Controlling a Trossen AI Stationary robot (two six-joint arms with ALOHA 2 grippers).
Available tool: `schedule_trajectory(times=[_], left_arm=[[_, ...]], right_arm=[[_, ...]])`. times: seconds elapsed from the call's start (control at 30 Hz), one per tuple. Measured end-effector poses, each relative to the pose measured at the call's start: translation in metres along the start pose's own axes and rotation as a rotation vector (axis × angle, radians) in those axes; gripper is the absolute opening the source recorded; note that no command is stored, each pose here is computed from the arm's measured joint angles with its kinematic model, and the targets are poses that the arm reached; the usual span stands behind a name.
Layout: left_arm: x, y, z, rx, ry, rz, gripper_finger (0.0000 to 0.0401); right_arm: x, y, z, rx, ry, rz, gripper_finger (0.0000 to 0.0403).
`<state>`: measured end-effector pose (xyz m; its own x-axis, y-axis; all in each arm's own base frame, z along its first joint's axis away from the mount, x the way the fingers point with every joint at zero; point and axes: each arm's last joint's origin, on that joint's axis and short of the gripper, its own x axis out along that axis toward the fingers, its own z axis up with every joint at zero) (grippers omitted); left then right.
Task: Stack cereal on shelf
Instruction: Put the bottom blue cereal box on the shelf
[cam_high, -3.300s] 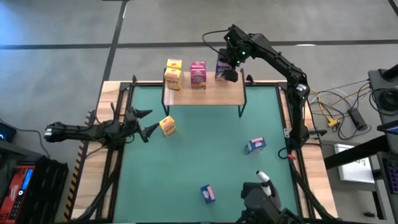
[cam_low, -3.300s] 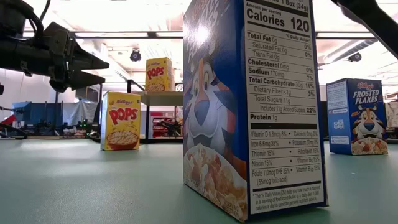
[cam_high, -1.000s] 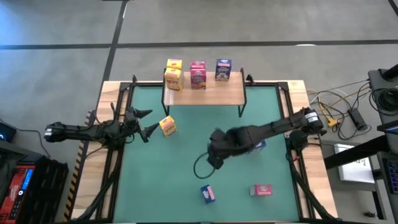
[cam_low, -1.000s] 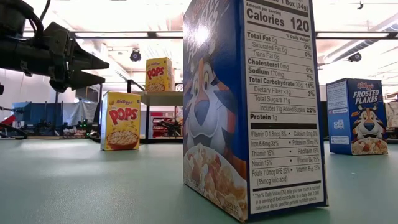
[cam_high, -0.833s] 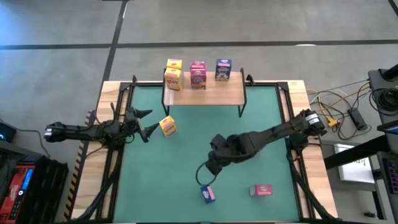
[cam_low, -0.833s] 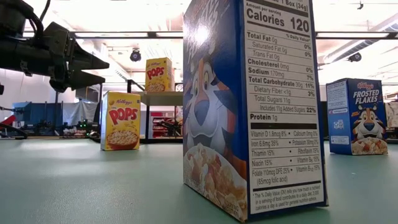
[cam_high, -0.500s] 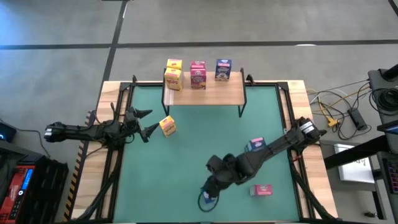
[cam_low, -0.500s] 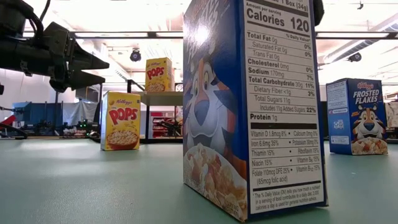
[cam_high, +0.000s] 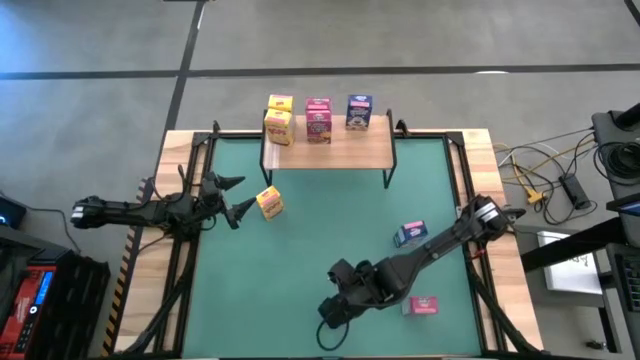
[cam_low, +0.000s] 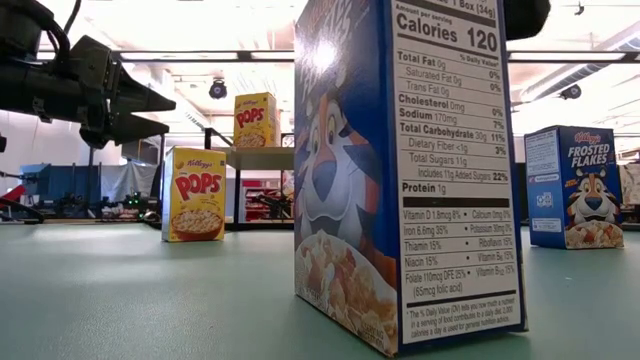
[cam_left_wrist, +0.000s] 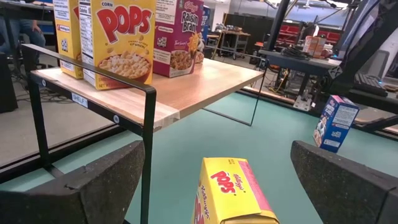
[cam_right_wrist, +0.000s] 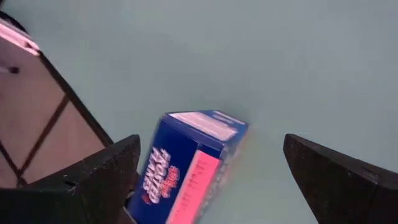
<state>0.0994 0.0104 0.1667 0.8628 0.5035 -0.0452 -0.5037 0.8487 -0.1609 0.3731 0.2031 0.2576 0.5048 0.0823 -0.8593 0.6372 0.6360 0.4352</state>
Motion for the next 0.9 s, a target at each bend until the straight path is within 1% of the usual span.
schedule_trajectory(times=[0.23,0.33,0.53,0.9], left_arm=[[0.000,0.000,0.000,0.000,0.001,0.000,0.0387],[0.000,0.000,0.000,0.001,0.002,0.000,0.0387],[0.001,0.000,0.000,0.002,0.004,0.001,0.0387],[0.001,-0.001,-0.001,0.007,0.011,0.002,0.0387]], right_arm=[[0.009,0.007,-0.012,0.019,0.006,0.032,0.0384],[0.016,0.006,-0.016,0.027,0.013,0.013,0.0384],[0.024,0.009,-0.024,0.047,0.024,0.028,0.0384],[0.041,0.004,-0.032,0.093,0.050,-0.030,0.0384]])
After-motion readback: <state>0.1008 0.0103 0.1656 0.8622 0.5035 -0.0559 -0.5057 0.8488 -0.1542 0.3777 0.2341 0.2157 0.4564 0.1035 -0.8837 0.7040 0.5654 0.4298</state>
